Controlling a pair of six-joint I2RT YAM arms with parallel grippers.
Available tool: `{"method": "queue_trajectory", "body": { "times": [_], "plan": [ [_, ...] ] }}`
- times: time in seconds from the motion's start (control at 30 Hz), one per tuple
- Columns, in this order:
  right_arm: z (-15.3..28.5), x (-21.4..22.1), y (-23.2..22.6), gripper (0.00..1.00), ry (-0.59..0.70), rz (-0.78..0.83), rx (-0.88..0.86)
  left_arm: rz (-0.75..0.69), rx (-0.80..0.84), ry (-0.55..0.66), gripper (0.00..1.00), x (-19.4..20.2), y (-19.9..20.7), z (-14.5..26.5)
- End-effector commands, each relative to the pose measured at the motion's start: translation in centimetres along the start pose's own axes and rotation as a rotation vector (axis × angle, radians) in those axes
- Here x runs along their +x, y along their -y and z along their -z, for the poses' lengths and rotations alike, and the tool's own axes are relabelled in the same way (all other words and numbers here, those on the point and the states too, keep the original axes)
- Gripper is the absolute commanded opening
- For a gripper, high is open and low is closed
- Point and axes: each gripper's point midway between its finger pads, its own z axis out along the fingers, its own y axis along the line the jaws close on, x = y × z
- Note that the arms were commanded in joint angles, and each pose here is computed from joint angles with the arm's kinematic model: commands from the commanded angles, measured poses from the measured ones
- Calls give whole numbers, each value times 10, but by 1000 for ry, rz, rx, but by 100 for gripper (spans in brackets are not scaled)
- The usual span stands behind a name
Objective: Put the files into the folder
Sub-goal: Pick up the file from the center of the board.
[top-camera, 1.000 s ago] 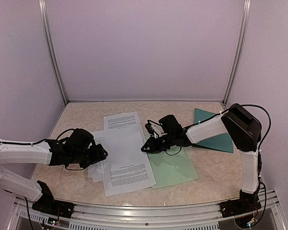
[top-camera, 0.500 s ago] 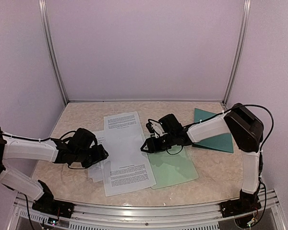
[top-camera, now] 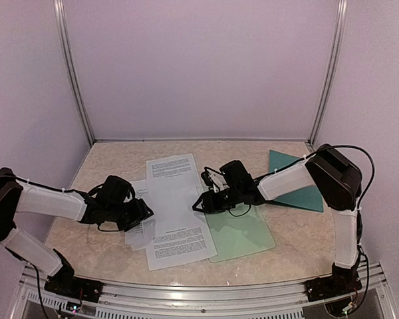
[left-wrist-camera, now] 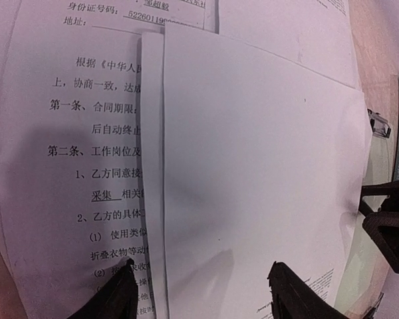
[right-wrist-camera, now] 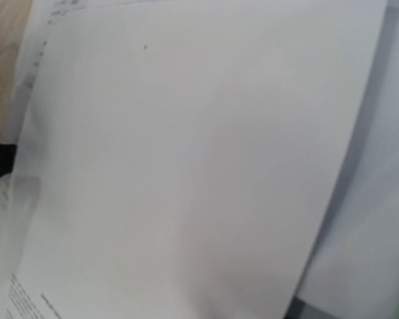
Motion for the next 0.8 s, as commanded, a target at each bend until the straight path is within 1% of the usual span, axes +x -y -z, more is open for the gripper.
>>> {"method": "queue_trajectory", "body": {
  "times": [0.0, 0.17, 0.33, 0.43, 0.6, 0.77],
  "plan": [
    [-15, 36, 13, 47, -90, -71, -1, 25, -13, -70, 64, 19, -11, -11],
    [-19, 43, 15, 45, -97, -101, -7, 25, -10, -74, 62, 24, -12, -14],
    [-14, 39, 18, 43, -75, -106, 10, 18, -33, -56, 60, 23, -17, -12],
    [-14, 38, 18, 40, -75, -112, 3, 9, -32, -41, 60, 21, -16, -8],
    [-14, 35, 14, 31, -69, -124, -33, -1, -40, -24, 60, 17, -17, -5],
    [-15, 32, 4, 27, -62, -153, -107, -20, -28, -24, 60, 17, -11, -4]
  ]
}}
